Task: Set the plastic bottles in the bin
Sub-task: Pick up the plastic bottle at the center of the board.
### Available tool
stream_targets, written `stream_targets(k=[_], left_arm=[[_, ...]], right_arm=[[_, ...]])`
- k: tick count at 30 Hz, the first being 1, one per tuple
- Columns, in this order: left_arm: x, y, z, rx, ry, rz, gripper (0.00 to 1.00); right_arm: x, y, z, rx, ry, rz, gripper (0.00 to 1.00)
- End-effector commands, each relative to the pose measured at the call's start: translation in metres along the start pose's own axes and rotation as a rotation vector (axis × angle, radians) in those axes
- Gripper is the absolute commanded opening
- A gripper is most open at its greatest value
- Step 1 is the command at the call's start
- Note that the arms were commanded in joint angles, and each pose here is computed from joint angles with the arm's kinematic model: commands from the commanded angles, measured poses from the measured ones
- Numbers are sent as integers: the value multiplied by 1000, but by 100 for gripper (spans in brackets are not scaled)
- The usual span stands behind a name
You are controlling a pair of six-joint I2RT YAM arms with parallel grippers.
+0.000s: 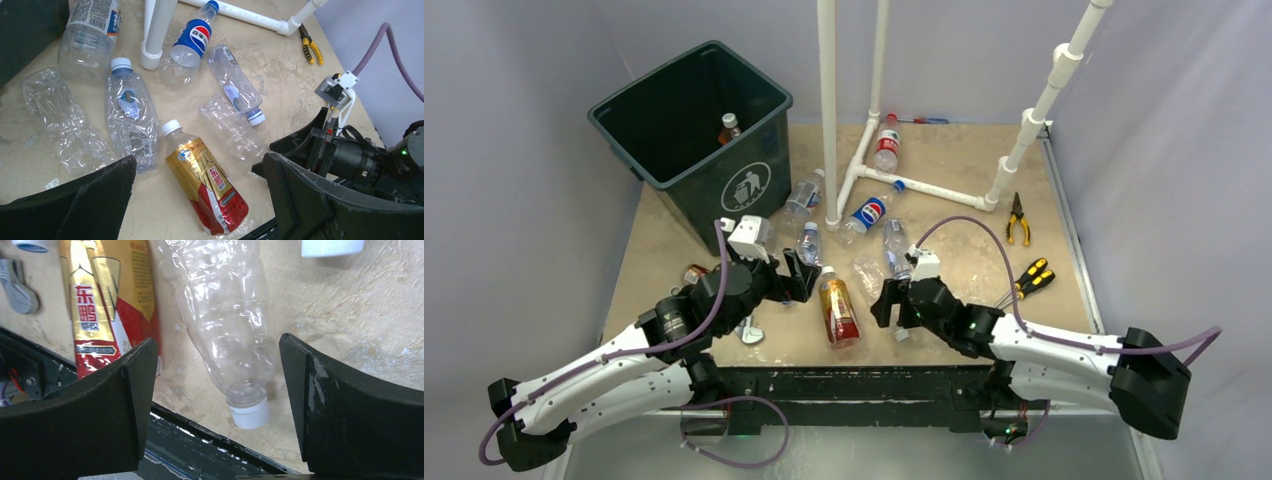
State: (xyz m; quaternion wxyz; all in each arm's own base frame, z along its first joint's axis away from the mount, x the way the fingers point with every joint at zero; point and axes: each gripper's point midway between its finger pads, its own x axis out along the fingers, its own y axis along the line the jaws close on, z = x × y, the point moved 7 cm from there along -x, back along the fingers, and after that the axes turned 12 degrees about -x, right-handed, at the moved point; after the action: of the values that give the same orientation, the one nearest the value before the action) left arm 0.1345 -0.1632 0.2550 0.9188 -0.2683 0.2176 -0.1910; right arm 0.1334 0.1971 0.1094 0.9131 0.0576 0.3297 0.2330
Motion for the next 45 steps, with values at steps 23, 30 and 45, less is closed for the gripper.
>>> stream_targets(k=[23, 30, 45], left_arm=[[-7, 1, -1, -25, 9, -22, 98], [-20, -7, 25, 0, -67, -37, 98], [-63, -84, 69, -30, -191, -672, 99]], right_arm=[[27, 8, -4, -37, 85, -47, 56], [-12, 17, 41, -84, -45, 21, 39], [-106, 82, 120, -211, -450, 676, 39]])
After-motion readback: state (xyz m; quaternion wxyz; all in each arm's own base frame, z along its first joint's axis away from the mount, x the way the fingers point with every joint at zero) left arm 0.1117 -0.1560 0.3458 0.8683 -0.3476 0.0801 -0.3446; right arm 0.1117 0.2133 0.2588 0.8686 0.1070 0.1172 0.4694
